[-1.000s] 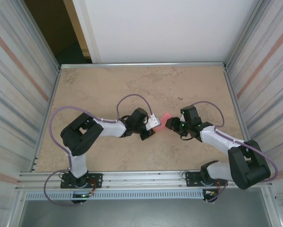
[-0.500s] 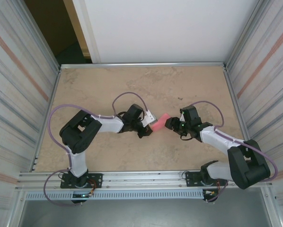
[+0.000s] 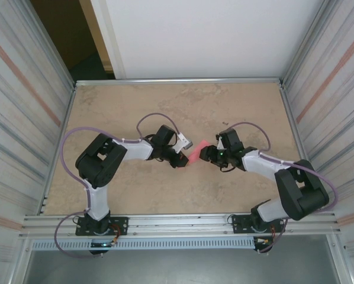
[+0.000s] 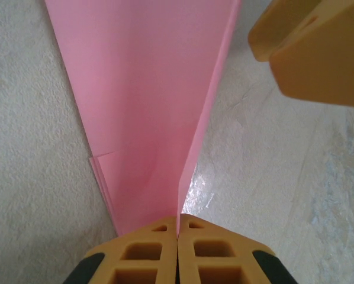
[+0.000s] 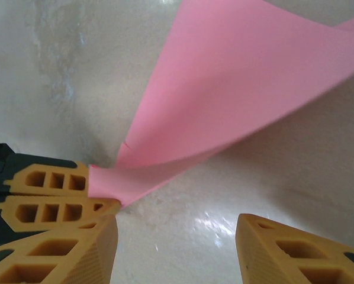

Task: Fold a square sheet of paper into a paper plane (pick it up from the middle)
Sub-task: Fold the wing for the fifth time at the center of the table.

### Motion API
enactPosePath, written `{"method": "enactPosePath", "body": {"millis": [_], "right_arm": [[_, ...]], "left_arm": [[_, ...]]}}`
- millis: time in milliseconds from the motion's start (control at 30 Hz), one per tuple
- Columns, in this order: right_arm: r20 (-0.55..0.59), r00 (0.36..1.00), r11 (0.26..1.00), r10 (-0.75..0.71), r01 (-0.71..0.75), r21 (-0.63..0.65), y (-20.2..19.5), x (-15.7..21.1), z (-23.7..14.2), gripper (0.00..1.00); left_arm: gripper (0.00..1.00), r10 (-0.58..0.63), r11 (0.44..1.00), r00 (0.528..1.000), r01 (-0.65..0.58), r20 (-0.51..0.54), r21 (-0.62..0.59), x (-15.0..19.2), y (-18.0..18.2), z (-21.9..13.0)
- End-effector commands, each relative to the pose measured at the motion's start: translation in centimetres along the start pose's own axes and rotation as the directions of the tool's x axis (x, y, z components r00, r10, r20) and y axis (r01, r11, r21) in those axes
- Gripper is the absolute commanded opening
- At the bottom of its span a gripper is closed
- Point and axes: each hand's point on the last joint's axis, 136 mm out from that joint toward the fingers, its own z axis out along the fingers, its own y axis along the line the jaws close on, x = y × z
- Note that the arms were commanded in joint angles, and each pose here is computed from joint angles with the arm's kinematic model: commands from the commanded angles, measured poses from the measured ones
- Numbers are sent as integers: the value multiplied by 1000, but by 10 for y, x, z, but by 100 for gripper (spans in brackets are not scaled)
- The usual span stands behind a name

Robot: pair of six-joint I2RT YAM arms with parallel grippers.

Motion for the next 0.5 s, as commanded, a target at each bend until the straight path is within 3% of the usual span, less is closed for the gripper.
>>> {"method": "enactPosePath", "body": {"millis": [0,467], "right_arm": [[-37,999,1000,-30,30,-8,7,-1,8,53],[-71,997,996,33,-27,83,-3,-5,29,51]], "left_arm": [[9,-71,997,996,72,-53,18,8,1,4],[9,-226,973,971,228,-72,21,11,10,5]]}}
